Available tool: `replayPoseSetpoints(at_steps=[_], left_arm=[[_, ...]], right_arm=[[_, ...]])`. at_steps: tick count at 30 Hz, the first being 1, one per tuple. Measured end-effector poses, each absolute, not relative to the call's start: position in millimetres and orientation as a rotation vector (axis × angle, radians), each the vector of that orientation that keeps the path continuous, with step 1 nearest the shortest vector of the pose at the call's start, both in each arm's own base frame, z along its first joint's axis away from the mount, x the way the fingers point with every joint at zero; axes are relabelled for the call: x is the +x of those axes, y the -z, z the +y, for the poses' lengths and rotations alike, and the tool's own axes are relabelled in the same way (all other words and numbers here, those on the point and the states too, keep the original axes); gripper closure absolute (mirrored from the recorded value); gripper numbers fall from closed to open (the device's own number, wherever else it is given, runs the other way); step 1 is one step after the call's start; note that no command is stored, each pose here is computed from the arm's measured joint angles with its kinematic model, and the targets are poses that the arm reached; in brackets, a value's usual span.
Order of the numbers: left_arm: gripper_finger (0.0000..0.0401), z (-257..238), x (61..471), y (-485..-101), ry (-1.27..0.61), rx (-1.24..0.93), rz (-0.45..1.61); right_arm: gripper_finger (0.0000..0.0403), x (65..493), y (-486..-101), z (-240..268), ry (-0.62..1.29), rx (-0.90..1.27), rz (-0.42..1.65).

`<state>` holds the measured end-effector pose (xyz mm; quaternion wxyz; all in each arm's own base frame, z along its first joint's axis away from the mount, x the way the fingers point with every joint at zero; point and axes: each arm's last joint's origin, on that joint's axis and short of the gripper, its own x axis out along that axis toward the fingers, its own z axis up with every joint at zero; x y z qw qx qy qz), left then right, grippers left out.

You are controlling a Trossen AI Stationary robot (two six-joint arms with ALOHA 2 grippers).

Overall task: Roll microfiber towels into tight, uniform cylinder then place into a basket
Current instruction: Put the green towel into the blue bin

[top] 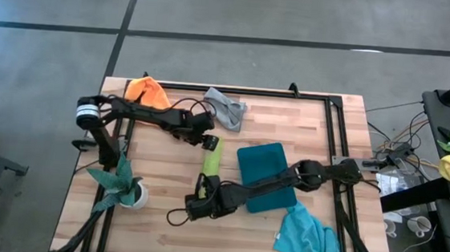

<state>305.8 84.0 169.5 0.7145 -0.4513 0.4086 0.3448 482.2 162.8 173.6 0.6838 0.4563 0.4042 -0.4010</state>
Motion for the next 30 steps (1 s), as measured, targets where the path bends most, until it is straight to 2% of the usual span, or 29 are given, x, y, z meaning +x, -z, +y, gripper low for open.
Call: replayPoseSetpoints(at_steps=[7, 17, 23, 30], left_arm=[[0.0186, 84, 318, -171, -0.758, -1.072, 0.779], [0.0186, 76, 323, -161, -0.772, -1.093, 0.800], [0.0186, 76, 332, -147, -0.774, -1.085, 0.805], [0.0186, 74, 325, -154, -0.794, -1.080, 0.840]], right_arm=[[0.0058, 491, -157, 158, 0.837, 0.963, 0.925], [0.0058, 494, -157, 161, 0.777, 0.973, 0.944], [0.0058, 493, -155, 161, 0.819, 1.044, 0.939], [0.0058, 491, -154, 165, 0.833, 1.087, 0.948]])
